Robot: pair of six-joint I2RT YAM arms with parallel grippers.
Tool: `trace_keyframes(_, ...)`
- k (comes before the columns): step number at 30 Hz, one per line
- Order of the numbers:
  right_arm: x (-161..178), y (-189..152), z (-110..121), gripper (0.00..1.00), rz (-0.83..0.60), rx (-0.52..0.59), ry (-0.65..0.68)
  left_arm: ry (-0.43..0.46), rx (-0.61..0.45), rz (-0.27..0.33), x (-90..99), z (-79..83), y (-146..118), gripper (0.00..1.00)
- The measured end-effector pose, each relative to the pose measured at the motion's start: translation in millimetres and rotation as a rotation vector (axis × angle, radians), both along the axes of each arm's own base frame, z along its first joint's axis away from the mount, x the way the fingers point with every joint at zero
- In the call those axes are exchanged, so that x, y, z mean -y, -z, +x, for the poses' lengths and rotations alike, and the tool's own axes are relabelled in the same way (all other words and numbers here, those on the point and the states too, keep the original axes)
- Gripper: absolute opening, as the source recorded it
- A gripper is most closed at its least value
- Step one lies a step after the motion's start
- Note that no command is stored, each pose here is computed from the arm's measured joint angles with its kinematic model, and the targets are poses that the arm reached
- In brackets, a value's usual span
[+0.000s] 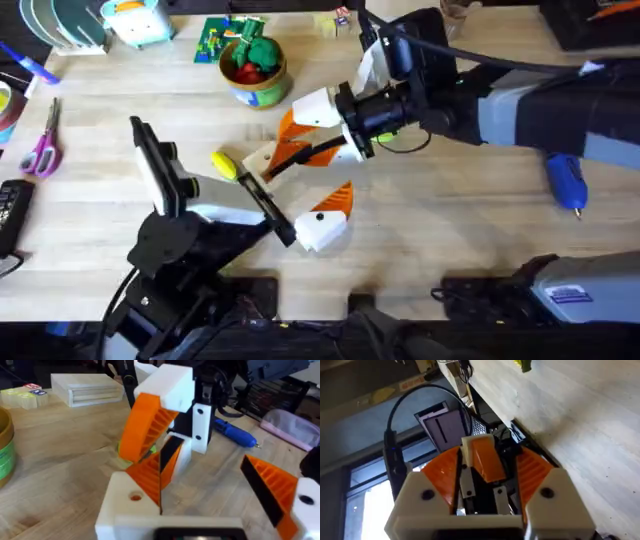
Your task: Pick up the gripper from the table and insert it into the empty holder that is missing its gripper. Then pick up a screw, insert it into the mounting hole, and use the screwdriver to tighten it. Finally, clean up the table by picking up the vegetable and placing it into the bucket.
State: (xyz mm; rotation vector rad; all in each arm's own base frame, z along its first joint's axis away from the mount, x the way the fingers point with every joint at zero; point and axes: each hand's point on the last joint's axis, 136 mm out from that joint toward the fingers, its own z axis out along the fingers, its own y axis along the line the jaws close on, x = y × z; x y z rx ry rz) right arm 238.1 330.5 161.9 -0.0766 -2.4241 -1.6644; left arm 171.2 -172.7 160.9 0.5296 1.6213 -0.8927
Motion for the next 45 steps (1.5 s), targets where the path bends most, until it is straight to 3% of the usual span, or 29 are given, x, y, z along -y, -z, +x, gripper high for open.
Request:
trace_keyframes(3, 2, 0, 3, 0.619, 0.002, 0.012, 0.004, 0.001, 0.002, 0.002, 0.0, -0.1, 0, 0.993)
trace_keyframes(7, 14, 0, 21, 0.887, 0.006, 0.076, 0.039, 0.001, 0.002, 0.002, 0.0, -0.1, 0, 0.993)
trace_keyframes(8, 31, 1, 44, 0.977, -0.001, 0.182, 0.087, 0.001, 0.003, 0.002, 0.0, 0.0, 0, 0.993)
trace_keyframes(9, 39, 3, 53, 0.981, -0.012, 0.221, 0.109, 0.001, 0.003, 0.002, 0.0, 0.0, 0, 0.993)
trace_keyframes(14, 81, 13, 86, 0.989, -0.150, 0.361, 0.199, 0.000, 0.003, 0.002, 0.0, 0.0, 0, 0.993)
trace_keyframes(18, 110, 12, 90, 0.991, -0.366, 0.492, 0.199, 0.001, 0.003, 0.002, 0.1, -0.1, 0, 0.993)
trace_keyframes(21, 123, 3, 95, 0.992, -0.521, 0.659, 0.160, 0.001, 0.003, 0.002, 0.1, -0.1, 0, 0.993)
trace_keyframes(23, 126, 3, 95, 0.993, -0.603, 0.758, 0.106, 0.001, 0.002, 0.002, 0.1, -0.1, 0, 0.993)
trace_keyframes(27, 120, 27, 77, 0.993, -0.744, 0.923, -0.149, 0.001, 0.003, 0.002, 0.0, 0.0, 0, 0.993)
trace_keyframes(31, 114, 50, 76, 0.992, -0.845, 1.048, -0.336, 0.001, 0.003, 0.002, 0.1, -0.1, 0, 0.992)
trace_keyframes(35, 115, 63, 88, 0.830, -0.906, 1.102, -0.386, 0.001, 0.003, 0.002, 0.1, -0.1, 0, 0.992)
trace_keyframes(39, 118, 71, 96, 0.788, -0.938, 1.108, -0.392, 0.001, 0.003, 0.002, 0.1, -0.1, 0, 0.993)
trace_keyframes(45, 121, 80, 101, 0.642, -0.957, 1.093, -0.392, 0.001, 0.003, 0.002, 0.1, -0.1, 0, 0.992)
